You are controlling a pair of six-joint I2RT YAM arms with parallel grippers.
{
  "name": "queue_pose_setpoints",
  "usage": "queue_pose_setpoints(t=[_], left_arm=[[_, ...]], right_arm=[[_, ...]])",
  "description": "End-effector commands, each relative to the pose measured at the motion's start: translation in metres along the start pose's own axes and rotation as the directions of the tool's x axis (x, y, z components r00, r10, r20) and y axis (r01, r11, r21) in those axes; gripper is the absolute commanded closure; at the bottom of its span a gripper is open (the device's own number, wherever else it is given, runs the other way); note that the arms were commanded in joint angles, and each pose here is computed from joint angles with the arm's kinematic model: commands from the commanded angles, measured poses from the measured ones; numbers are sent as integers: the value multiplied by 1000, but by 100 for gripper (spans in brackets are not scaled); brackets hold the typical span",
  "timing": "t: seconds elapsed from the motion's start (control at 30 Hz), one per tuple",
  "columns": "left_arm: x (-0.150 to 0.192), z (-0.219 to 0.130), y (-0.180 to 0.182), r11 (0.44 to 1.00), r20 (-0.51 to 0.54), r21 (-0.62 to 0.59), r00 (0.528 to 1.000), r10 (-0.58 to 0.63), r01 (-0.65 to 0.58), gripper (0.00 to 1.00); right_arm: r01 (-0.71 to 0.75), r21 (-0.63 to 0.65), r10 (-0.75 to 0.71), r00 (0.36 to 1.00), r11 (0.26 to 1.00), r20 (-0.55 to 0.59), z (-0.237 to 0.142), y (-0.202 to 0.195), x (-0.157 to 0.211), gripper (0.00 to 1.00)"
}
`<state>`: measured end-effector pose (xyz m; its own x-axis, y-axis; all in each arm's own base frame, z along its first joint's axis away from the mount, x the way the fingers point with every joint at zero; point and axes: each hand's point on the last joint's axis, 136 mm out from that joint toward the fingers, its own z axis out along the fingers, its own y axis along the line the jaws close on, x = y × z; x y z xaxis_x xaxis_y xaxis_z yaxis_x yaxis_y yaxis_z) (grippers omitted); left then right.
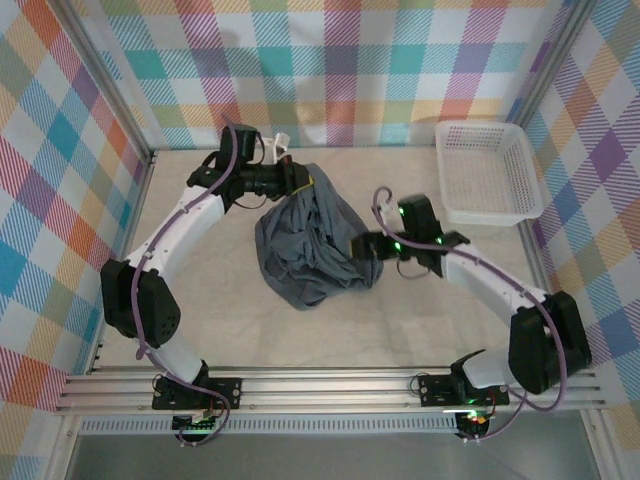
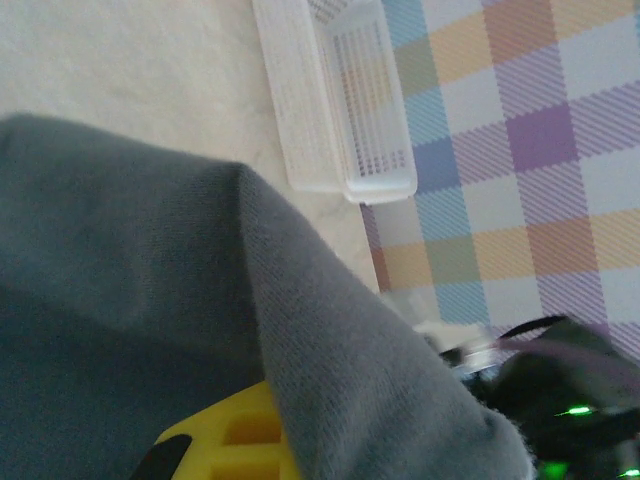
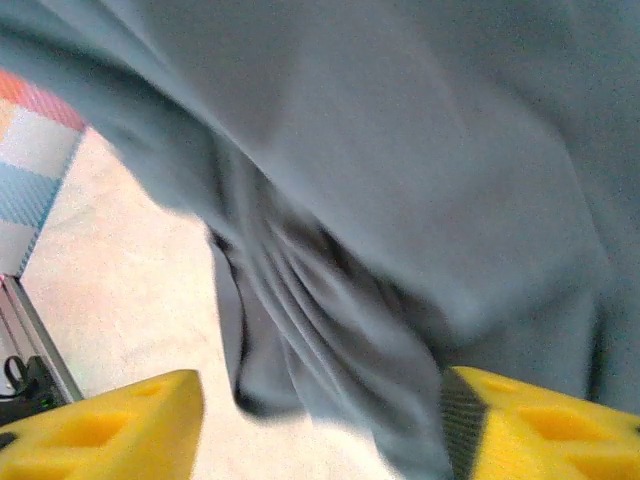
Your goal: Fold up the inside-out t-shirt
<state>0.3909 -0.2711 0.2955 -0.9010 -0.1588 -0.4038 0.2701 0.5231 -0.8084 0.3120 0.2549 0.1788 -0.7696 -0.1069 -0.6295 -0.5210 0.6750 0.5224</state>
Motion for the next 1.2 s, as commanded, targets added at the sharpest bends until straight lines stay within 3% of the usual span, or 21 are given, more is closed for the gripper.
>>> queue_pose_setpoints(t=[0.0,0.1,0.13,0.17,0.23,0.27,0.3,0.4,0.5,0.6,0.7,0.8,0.93,1.03,1.17], left_arm=[[9,-1,-15,999,-28,27,999,37,-36,100],[7,-6,-23,998,-16,31,999,49,-48,100],[7,-8,-25,998,-12,32,998,56,-56,100],[6,-10,-27,997,-7,28,998,68,-68,100],[2,-17,-15,994,12,-53,996,92,-91,100],[-3,-21,0,988,26,-124,995,92,-88,100],[-11,-26,23,972,49,-219,994,101,-88,100],[-33,-29,106,895,75,-440,990,121,-76,100],[-35,-11,162,863,25,-500,995,96,-71,100],[-29,-2,188,841,17,-537,995,94,-71,78],[-23,-11,185,844,43,-532,994,104,-65,52],[-16,-34,155,863,84,-497,985,151,-90,40],[12,-54,94,941,133,-306,973,190,-143,38],[41,-47,68,963,75,-202,978,197,-178,39],[64,-30,84,933,-23,-281,974,227,-224,39]], right_arm=[[207,27,-209,976,978,63,24,13,-36,28],[220,136,-238,961,966,138,52,-11,-66,27],[229,138,-249,957,964,150,61,-14,-71,32],[232,127,-249,957,964,147,68,-14,-74,43],[223,55,-228,966,973,119,69,1,-77,84],[230,-16,-227,968,973,107,65,15,-75,95],[240,-122,-230,969,963,91,57,37,-69,100],[213,-451,-219,975,867,39,19,99,-47,100],[165,-586,-178,983,793,35,-15,128,-38,100],[172,-610,-141,985,773,100,-37,130,-45,100],[146,-578,-88,988,803,127,-39,112,-56,100],[98,-539,-48,993,836,106,-30,94,-63,100],[80,-539,-36,995,839,92,-24,87,-67,99],[77,-561,-44,996,824,72,-22,89,-67,99],[60,-596,-46,998,801,39,-24,95,-67,98]])
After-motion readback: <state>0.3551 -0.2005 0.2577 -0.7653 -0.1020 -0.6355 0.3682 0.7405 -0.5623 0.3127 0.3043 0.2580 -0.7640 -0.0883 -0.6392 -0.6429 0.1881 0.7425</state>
